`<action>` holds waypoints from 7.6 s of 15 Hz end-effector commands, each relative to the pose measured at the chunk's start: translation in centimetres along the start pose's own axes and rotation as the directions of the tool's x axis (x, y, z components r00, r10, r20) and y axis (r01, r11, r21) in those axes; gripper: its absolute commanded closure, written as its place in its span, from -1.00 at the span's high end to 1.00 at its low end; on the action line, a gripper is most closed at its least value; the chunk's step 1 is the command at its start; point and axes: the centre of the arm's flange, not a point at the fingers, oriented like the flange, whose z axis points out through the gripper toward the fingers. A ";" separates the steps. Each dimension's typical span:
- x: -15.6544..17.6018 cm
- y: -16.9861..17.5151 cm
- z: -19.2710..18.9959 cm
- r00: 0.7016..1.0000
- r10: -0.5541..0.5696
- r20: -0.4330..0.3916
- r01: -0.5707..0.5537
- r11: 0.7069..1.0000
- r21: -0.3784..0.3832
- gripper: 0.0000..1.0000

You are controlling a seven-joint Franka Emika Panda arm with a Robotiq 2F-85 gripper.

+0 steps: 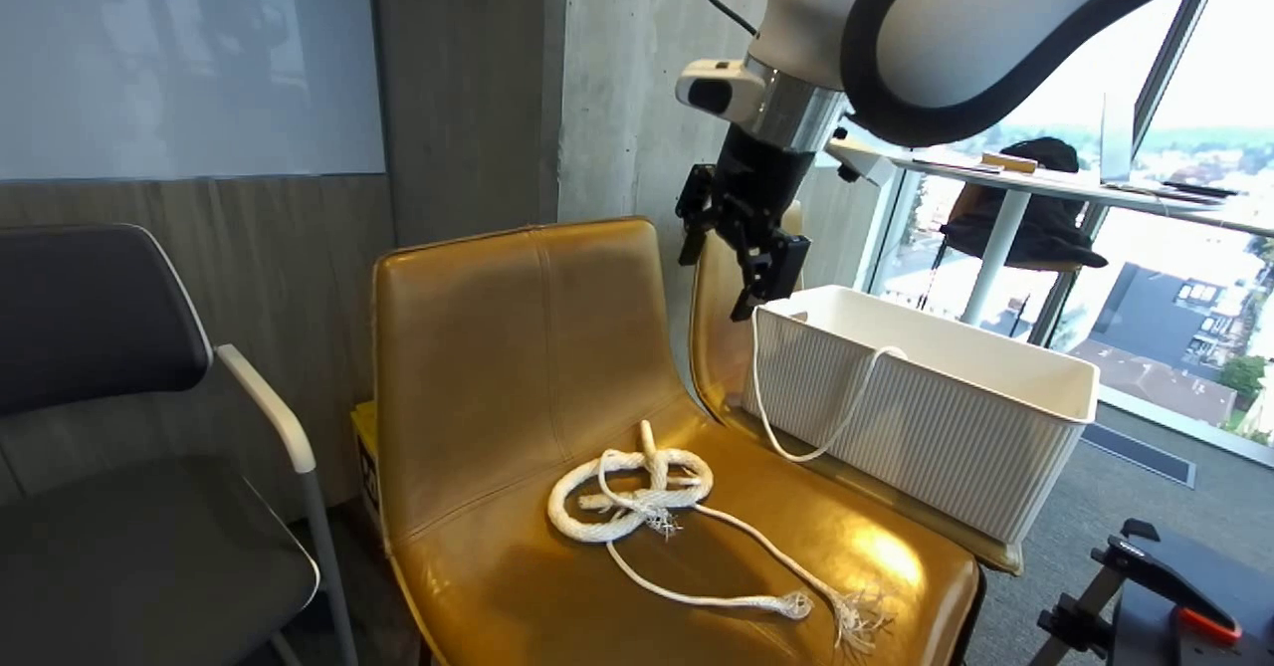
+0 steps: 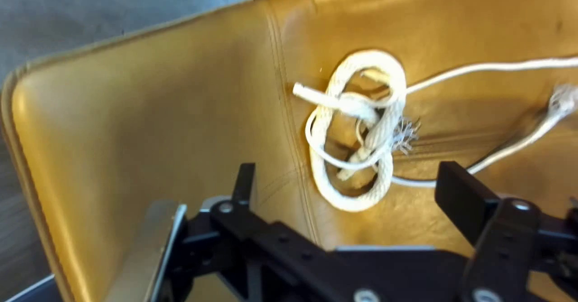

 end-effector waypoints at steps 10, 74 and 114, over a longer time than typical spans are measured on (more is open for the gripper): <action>-11.9 -1.6 -0.4 0.969 0.070 0.238 -0.143 0.942 0.305 1.00; 1.5 -0.6 -22.3 0.989 -0.145 0.012 0.146 0.987 -0.062 -0.98; 14.5 2.7 -11.7 0.978 -0.141 0.157 0.122 0.985 0.126 -0.98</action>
